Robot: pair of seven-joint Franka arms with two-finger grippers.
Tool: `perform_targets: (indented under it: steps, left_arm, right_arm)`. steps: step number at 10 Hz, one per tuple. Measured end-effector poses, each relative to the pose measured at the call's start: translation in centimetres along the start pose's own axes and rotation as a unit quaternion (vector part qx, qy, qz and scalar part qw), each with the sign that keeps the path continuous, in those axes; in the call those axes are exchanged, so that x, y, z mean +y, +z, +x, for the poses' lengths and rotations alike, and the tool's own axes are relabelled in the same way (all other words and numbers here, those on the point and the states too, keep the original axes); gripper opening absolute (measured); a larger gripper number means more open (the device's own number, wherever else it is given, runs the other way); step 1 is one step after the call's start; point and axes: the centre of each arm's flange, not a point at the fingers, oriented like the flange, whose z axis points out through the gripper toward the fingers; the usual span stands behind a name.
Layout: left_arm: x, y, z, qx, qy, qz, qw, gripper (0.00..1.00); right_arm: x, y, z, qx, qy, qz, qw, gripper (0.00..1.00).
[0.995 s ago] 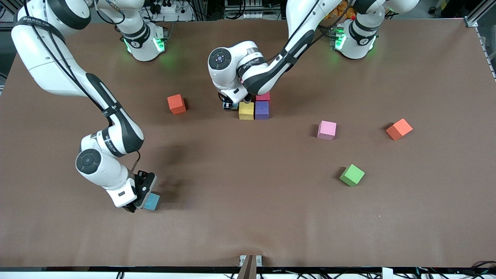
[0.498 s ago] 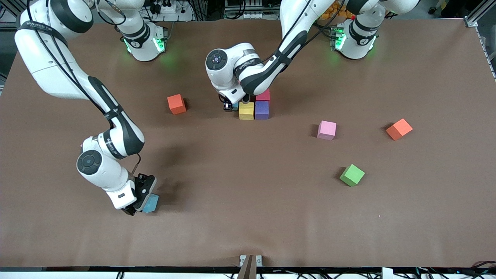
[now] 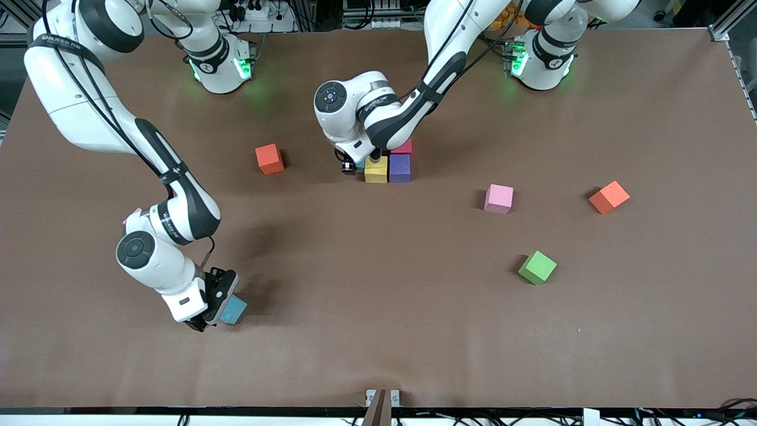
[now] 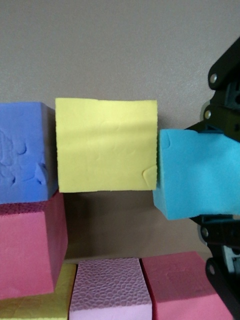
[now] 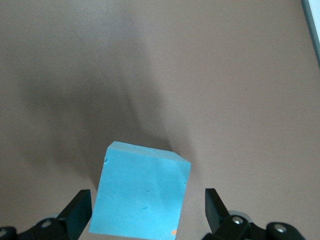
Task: Form number 2 with 11 blocks
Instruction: 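Lower the cyan cube onto the row while the right gripper grasps another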
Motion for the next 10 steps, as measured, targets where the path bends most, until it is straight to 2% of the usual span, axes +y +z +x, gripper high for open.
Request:
perform_targets:
  steps: [5, 6, 7, 8, 9, 10]
  left_arm:
    - [1.3, 0.3, 0.2, 0.0, -0.008, -0.007, 1.0, 0.56]
    - [1.2, 0.3, 0.1, 0.0, -0.007, -0.008, 1.0, 0.58]
    - [1.1, 0.3, 0.0, 0.001, -0.006, -0.008, 1.0, 0.67]
    - [0.9, 0.3, -0.1, 0.001, -0.004, -0.008, 1.0, 0.85]
    - [0.7, 0.3, -0.3, 0.0, -0.003, -0.009, 1.0, 0.98]
    - [0.7, 0.1, -0.4, -0.001, -0.002, -0.01, 1.0, 1.0]
  right_arm:
    - [-0.1, 0.5, -0.3, -0.002, 0.006, 0.003, 1.0, 1.0]
    - [-0.1, 0.6, -0.3, -0.002, 0.008, 0.003, 1.0, 1.0]
    - [-0.1, 0.6, -0.3, -0.002, 0.008, 0.003, 1.0, 0.99]
    - [-0.1, 0.6, -0.3, -0.002, 0.008, 0.003, 1.0, 0.86]
    - [-0.1, 0.5, -0.3, -0.002, 0.009, 0.002, 1.0, 0.73]
    - [0.1, 0.4, -0.3, -0.001, 0.01, 0.0, 1.0, 0.62]
